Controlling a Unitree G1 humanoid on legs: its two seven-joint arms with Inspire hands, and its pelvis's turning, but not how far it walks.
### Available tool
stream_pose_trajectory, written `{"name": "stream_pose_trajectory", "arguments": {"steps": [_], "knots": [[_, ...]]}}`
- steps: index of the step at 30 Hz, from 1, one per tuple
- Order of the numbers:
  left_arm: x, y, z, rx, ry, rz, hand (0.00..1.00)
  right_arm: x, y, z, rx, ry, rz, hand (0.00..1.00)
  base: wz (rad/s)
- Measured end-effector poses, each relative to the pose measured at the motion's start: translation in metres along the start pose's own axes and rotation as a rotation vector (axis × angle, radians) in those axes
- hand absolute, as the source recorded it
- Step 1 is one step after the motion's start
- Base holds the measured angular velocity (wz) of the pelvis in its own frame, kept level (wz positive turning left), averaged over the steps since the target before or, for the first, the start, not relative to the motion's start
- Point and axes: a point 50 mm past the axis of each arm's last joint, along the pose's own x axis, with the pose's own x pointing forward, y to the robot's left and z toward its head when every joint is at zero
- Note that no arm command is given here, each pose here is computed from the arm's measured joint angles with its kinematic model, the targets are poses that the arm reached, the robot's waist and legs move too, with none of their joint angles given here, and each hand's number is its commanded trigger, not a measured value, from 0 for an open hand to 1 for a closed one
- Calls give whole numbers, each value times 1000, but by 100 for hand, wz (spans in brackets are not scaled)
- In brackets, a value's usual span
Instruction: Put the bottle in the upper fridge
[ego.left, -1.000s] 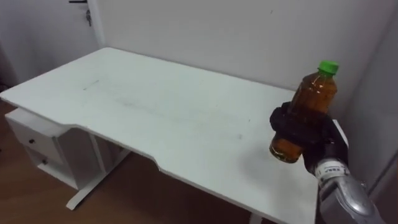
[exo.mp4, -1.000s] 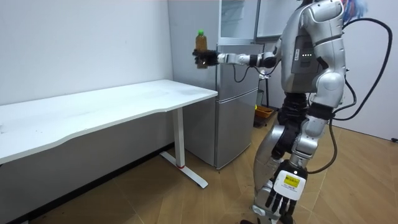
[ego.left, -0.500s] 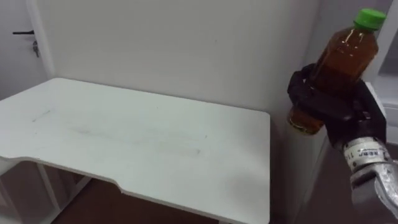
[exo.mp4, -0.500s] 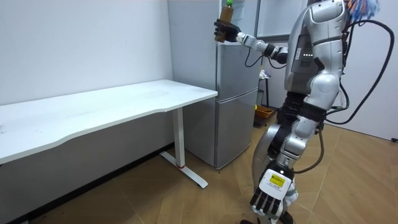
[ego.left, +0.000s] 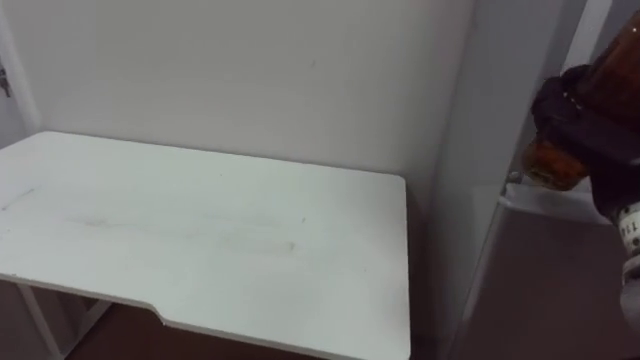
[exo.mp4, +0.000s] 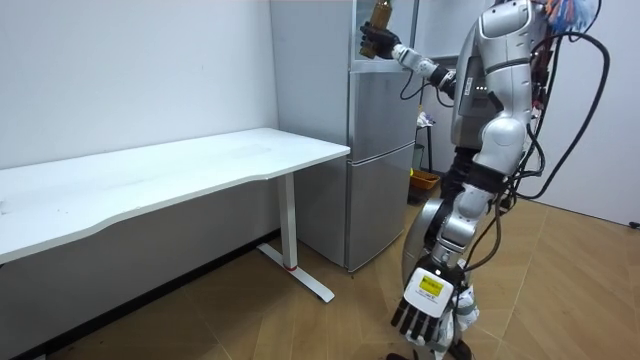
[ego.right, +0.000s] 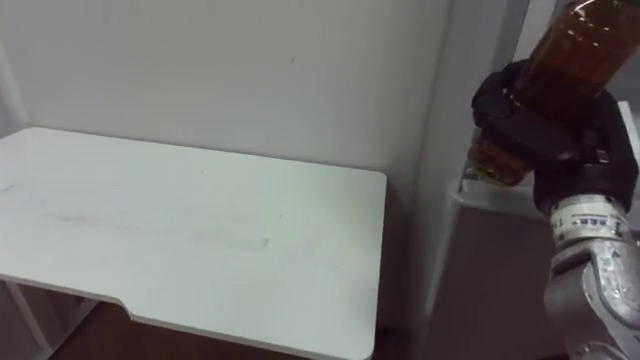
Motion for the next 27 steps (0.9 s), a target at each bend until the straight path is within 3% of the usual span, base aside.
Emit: {"name": "stream_pose_trajectory", "arguments": {"steps": [16, 27], "knots": [[-1, 9, -3, -44, 13, 36, 0, 4, -13, 8, 8, 15, -23, 100, -2], [-3, 12, -10, -44, 22, 61, 0, 9, -58, -14, -48, 142, -241, 100, -7]]}}
